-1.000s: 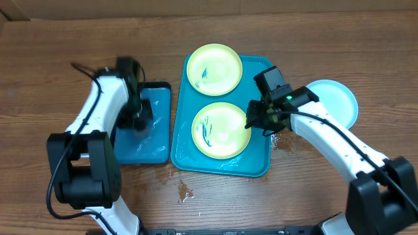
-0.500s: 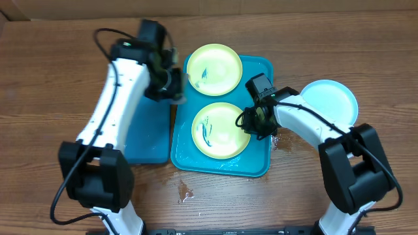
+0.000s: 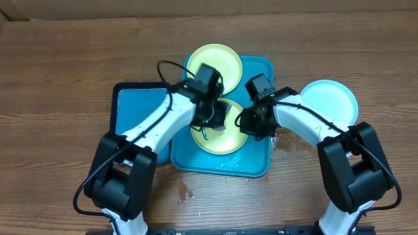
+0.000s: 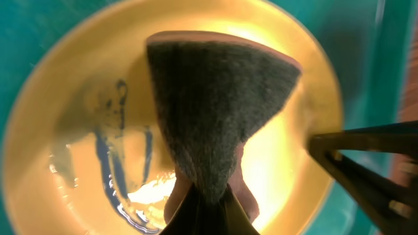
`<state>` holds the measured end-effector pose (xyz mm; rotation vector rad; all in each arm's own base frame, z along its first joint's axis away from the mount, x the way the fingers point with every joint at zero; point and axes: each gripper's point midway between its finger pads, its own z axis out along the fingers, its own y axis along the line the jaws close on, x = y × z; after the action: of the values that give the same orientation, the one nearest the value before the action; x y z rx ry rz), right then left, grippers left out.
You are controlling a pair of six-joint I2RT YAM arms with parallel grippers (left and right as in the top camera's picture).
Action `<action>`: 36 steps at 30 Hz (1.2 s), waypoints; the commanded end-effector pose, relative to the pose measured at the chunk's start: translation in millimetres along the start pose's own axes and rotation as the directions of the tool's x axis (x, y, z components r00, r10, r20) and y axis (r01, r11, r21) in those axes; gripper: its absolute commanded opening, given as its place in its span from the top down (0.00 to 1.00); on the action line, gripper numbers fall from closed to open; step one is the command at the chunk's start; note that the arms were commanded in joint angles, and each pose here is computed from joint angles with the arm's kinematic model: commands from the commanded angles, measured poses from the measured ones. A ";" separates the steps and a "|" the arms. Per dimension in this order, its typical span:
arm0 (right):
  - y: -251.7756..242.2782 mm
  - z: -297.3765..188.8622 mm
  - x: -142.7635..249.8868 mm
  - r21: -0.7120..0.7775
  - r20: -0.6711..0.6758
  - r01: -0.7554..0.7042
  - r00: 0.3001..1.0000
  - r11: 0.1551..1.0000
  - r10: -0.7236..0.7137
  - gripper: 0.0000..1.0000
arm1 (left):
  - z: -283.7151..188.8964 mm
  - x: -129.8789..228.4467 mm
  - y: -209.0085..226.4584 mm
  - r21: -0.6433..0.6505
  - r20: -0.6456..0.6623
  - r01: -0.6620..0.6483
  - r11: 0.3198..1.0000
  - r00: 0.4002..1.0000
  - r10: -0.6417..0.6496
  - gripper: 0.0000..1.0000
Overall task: Clean dirty plates on tray and stack at the side
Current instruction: 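Scrub the held plate with the sponge using the left gripper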
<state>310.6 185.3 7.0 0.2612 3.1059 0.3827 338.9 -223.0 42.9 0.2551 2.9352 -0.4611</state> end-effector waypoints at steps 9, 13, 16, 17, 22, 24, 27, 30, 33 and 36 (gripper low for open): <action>-12.1 8.8 8.7 0.051 -0.042 -0.005 0.999 0.999 0.007 0.96 | 14.0 6.7 87.0 -0.431 -0.007 -0.063 0.900 0.998 0.066 0.96; -12.1 8.8 8.6 0.051 -0.042 -0.005 0.999 0.999 0.007 0.96 | 18.3 12.9 85.1 -0.358 -0.040 -0.039 0.933 0.999 0.027 0.96; -12.1 8.8 8.6 0.051 -0.042 -0.005 0.999 0.999 0.007 0.96 | 27.5 24.1 48.1 -0.114 -0.101 0.025 0.993 0.994 -0.036 0.96; -12.0 8.8 8.6 0.051 -0.041 -0.005 0.999 0.999 0.007 0.96 | 29.1 26.3 31.4 -0.016 -0.122 0.054 0.998 0.991 -0.055 0.96; -12.1 8.8 8.5 0.051 -0.041 -0.005 0.999 0.999 0.007 0.96 | 41.0 35.6 -29.2 0.291 -0.213 0.107 0.951 0.976 -0.045 0.96; -12.1 8.8 8.6 0.051 -0.042 -0.005 0.999 0.999 0.007 0.96 | 49.7 45.6 -36.7 0.316 -0.259 0.121 0.941 0.965 -0.037 0.96; -12.1 8.8 8.6 0.051 -0.042 -0.005 0.999 0.999 0.007 0.96 | 51.8 53.2 -38.4 0.334 -0.301 0.149 0.931 0.953 -0.044 0.96; -12.1 8.8 8.6 0.051 -0.042 -0.005 0.999 0.999 0.007 0.96 | 44.9 55.6 -27.9 0.292 -0.321 0.172 0.941 0.944 -0.072 0.96; -12.0 8.8 8.4 0.050 -0.041 -0.005 0.999 0.999 0.007 0.96 | 39.0 64.4 7.1 0.104 -0.332 0.149 0.983 0.937 -0.107 0.96; -11.5 8.8 7.7 0.048 -0.038 -0.004 0.999 0.999 0.006 0.96 | 33.3 70.3 54.3 -0.159 -0.305 0.092 0.983 0.942 -0.138 0.96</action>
<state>302.8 182.1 6.6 0.2711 3.1419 0.3754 279.2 -226.9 5.5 0.1690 3.2651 -0.7554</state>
